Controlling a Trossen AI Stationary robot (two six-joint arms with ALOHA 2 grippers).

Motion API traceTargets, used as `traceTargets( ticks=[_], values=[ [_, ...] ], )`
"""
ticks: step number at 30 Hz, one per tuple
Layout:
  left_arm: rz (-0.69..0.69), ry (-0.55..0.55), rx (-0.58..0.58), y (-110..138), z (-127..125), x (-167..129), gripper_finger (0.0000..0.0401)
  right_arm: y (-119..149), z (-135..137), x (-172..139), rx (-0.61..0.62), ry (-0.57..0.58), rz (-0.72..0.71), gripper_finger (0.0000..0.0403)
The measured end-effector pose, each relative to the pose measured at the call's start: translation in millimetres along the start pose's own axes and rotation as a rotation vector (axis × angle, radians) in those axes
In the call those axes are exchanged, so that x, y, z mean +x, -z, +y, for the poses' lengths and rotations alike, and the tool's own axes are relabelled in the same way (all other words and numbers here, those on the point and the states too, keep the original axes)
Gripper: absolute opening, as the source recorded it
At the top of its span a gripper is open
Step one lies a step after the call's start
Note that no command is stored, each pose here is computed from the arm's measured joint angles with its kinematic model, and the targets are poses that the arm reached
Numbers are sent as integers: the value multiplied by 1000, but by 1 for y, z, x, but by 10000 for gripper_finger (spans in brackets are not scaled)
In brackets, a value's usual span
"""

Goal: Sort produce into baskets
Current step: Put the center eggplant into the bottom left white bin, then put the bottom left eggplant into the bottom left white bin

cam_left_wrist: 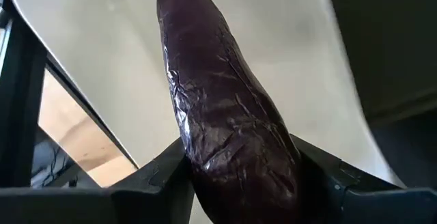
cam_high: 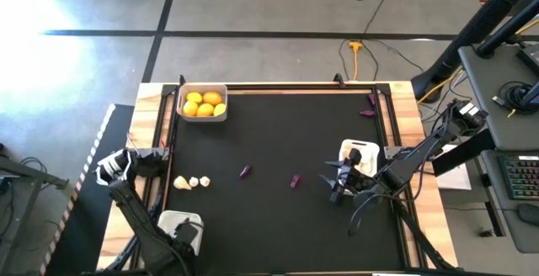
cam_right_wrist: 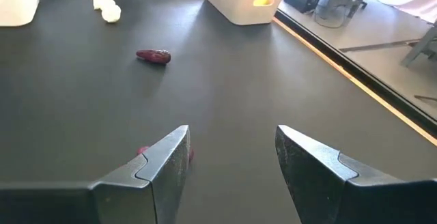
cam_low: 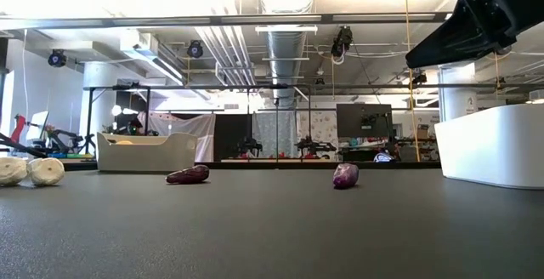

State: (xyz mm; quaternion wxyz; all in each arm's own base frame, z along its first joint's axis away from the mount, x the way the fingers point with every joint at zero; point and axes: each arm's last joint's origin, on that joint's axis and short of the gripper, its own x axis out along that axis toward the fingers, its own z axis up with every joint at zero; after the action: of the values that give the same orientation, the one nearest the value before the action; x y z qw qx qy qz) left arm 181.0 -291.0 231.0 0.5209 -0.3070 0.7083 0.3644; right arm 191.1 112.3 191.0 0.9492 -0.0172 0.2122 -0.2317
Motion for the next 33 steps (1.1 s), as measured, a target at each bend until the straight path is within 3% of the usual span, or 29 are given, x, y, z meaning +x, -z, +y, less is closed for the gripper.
traceTargets(
  ticks=[5, 10, 18, 22, 25, 30, 33],
  values=[
    [69, -40, -22, -9, 2, 22, 177, 0, 0, 0, -1, 0, 1, 210],
    [85, -37, -10, -10, 1, 24, 197, 1, -1, 0, -5, 1, 2, 210],
    [150, -29, 19, -4, -1, 5, 255, 2, -1, 0, -2, 0, 5, 210],
    [133, -123, -31, -14, 6, -16, 263, 2, -1, 0, -1, 0, 5, 210],
    [-1, -90, -34, -29, 5, -37, 257, 2, 0, 0, 5, -2, 1, 210],
    [-394, 81, 54, -68, -8, -68, 240, 2, 0, 0, 7, -2, 0, 210],
    [-554, 53, 136, -97, -12, -76, 224, 2, 0, 0, 6, -2, 0, 210]
  ],
)
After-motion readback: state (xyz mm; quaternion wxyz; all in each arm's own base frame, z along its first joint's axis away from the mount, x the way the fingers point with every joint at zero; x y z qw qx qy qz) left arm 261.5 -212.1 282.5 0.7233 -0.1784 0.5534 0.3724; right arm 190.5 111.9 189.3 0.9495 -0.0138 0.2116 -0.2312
